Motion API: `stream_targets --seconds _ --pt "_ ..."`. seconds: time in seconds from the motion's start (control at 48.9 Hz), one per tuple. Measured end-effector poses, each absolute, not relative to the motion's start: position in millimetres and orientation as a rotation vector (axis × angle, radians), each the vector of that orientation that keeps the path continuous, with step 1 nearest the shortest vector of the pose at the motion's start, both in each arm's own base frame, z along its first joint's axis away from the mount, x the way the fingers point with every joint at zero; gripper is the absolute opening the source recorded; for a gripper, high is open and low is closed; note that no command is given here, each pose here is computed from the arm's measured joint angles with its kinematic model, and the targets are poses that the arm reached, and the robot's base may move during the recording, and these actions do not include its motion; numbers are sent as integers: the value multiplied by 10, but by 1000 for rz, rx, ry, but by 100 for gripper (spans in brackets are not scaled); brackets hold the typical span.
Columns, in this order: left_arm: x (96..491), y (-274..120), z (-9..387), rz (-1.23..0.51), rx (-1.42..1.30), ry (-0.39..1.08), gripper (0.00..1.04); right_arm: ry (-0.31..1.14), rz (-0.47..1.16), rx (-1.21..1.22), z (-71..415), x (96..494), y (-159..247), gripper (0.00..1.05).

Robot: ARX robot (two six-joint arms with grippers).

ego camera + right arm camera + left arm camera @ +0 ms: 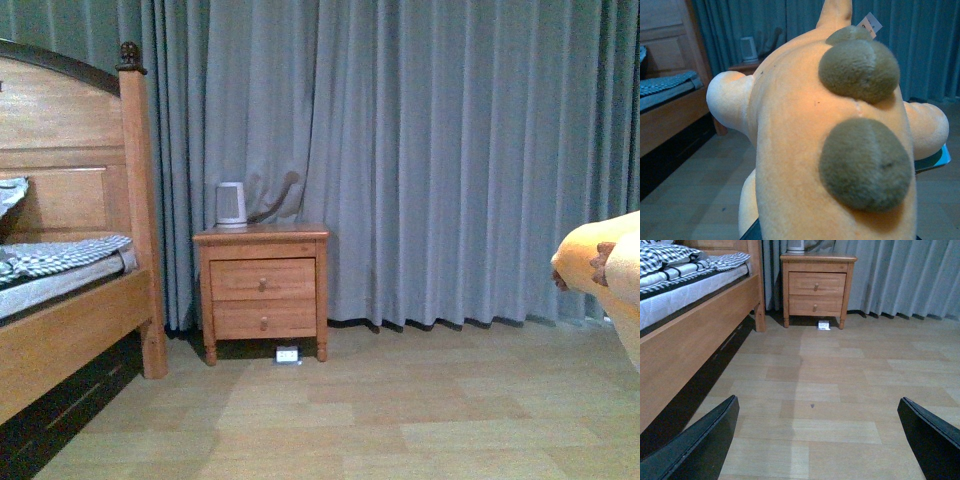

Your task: Put away toys

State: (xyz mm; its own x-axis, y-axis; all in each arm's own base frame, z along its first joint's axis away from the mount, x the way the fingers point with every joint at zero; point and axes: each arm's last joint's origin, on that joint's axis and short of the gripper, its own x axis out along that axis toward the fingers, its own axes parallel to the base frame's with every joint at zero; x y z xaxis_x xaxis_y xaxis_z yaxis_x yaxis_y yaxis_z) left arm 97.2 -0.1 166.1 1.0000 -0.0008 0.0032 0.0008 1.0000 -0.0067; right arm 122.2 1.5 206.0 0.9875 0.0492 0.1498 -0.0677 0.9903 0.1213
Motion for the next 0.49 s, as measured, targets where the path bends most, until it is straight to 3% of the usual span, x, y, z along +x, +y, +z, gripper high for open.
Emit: stream_targets --seconds 0.491 --pt "972 -1 1661 -1 -6 -3 99 -146 59 126 2059 1223 15 20"
